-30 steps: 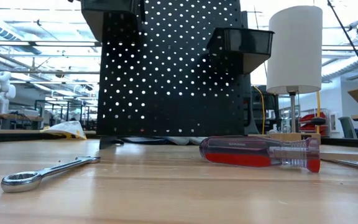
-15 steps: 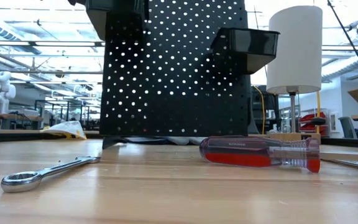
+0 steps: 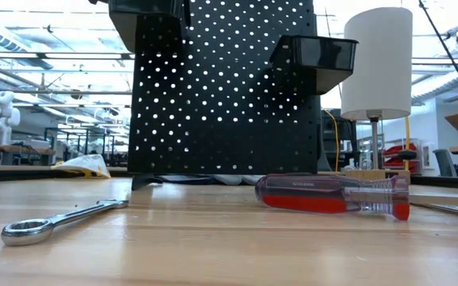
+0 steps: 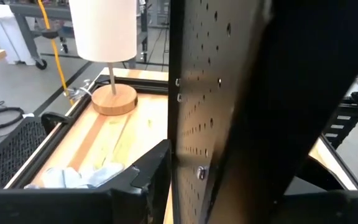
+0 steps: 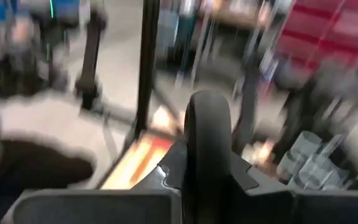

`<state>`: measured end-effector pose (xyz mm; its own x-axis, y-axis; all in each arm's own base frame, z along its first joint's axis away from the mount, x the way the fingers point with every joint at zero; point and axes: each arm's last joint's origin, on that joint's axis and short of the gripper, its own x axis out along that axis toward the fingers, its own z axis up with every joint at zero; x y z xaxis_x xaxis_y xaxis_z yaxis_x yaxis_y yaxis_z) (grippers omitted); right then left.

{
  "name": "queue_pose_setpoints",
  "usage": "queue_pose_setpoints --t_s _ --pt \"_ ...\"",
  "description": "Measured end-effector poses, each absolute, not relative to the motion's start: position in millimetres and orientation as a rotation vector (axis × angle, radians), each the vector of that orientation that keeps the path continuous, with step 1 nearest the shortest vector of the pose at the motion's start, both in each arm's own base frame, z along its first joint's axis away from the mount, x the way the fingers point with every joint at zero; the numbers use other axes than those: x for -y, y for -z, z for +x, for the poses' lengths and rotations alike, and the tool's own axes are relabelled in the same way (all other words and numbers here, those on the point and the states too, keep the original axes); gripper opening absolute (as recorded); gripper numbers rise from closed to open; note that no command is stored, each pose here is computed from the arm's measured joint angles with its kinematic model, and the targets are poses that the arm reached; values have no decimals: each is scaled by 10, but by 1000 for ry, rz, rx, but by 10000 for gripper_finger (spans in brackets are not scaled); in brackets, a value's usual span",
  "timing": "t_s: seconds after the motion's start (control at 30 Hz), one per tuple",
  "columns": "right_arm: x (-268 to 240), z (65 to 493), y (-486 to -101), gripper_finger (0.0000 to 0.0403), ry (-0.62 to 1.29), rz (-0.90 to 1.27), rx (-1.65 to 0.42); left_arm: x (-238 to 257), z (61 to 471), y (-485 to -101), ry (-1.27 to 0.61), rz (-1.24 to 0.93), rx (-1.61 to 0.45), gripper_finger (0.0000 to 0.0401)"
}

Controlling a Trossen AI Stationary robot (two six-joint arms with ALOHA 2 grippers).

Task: Hang tools onto peg board
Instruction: Remove the black scissors from the black peg board

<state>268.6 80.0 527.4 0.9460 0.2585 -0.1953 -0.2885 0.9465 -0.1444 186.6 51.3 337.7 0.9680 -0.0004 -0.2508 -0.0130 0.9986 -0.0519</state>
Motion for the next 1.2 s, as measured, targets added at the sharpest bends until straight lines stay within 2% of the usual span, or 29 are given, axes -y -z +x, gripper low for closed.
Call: queue_pose_setpoints --t_s 0.27,0.47,0.6,0.73,0.93,1.2 --pt "-1000 2878 -4546 36 -259 -102 -714 -513 1860 -3358 -8 -56 -274 149" --pt "-1178 3063 -3786 36 -189 16 -1048 -513 1856 -3351 -12 -59 -285 150" --pt "-1278 3131 -3139 36 -125 102 -1193 -517 1856 -3352 -24 -56 -285 150" --pt "-1328 3102 -2574 36 -58 169 -1217 -524 1856 -3357 -50 -51 -282 150" --pt "-1398 3025 -2064 36 30 276 -1173 -528 1855 -3355 -61 -50 -284 150" --pt "-1467 2997 -2018 37 45 327 -1138 -527 1853 -3357 -62 -51 -284 150"
